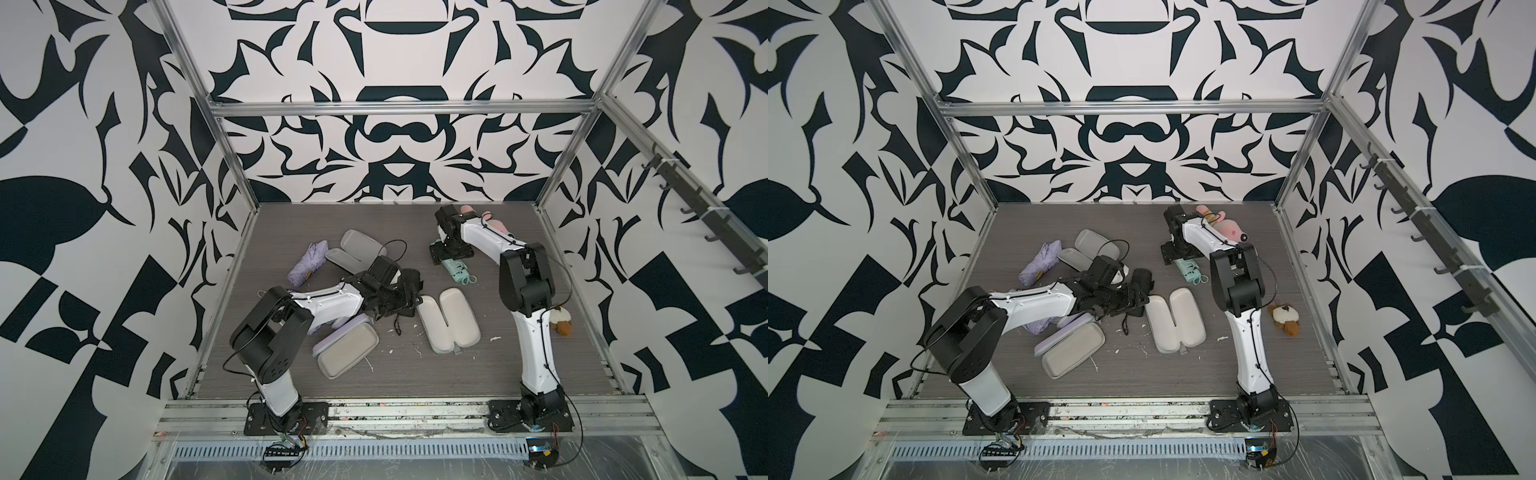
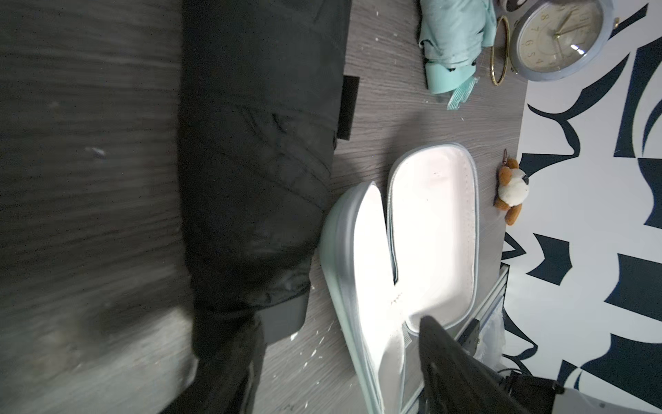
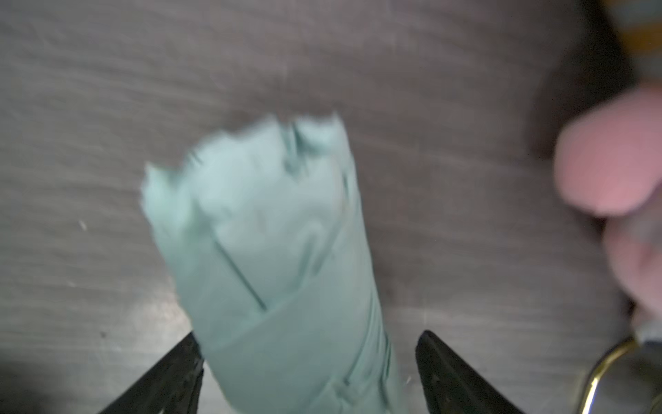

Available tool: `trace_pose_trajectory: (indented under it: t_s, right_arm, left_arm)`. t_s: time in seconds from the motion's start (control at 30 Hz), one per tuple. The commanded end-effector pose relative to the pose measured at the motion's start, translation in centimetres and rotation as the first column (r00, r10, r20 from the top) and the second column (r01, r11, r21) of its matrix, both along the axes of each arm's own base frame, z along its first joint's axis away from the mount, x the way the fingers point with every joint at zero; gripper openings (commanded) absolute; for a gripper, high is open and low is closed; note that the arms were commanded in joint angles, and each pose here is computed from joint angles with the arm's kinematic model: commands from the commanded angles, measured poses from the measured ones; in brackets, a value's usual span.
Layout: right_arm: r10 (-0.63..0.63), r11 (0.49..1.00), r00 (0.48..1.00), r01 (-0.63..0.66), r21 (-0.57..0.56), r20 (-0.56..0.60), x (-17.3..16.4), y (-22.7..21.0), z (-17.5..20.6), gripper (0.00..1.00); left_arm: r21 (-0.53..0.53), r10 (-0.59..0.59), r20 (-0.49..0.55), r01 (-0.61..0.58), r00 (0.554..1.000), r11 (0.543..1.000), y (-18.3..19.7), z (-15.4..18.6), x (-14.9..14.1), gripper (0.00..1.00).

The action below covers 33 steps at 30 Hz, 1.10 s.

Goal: Put umbrellas into zippered umbrella sleeves
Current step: Pick up the umbrella from the center of the board.

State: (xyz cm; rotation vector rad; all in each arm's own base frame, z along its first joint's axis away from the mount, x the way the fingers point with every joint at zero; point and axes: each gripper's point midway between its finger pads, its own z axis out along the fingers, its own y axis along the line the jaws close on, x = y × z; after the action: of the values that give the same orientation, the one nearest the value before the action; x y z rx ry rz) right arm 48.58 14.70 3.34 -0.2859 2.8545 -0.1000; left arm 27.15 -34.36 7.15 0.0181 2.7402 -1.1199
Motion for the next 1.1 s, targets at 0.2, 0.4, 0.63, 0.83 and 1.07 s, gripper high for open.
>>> trace_pose_trajectory:
  t_s: [0.2,0.4,0.63,0.83,1.07]
  right_arm:
    - [-0.013,0.999,0.987,0.007,0.036,0.161,2.0,1.1,7.6,0.37]
    - [-0.113,0.989,0.867,0.052,0.138,0.485,0.3,2.7,22.0,0.2]
    - [-0.253,0.916,0.718,-0.038,0.399,0.648,-9.0,8.0,23.0,0.06]
    - [-0.279,0.919,0.602,-0.059,0.39,0.748,-13.1,5.7,17.3,0.0]
    - [-0.301,0.942,0.67,0.101,0.319,0.678,-17.8,0.2,10.7,0.0]
  left_arm:
    - [-0.082,-0.092,-0.054,0.087,0.994,0.993,-3.6,-0.7,0.1,0.6]
    - [-0.059,-0.074,-0.109,0.068,0.991,0.996,-3.7,-2.0,0.1,0.47]
    - [-0.047,-0.049,-0.147,0.042,0.988,0.998,-3.6,-2.7,0.1,0.36]
    - [-0.007,-0.024,-0.172,0.023,0.985,1.0,-3.1,-2.9,0.0,0.26]
    - [0.013,0.007,-0.213,-0.004,0.977,1.0,-2.6,-3.8,-0.2,0.19]
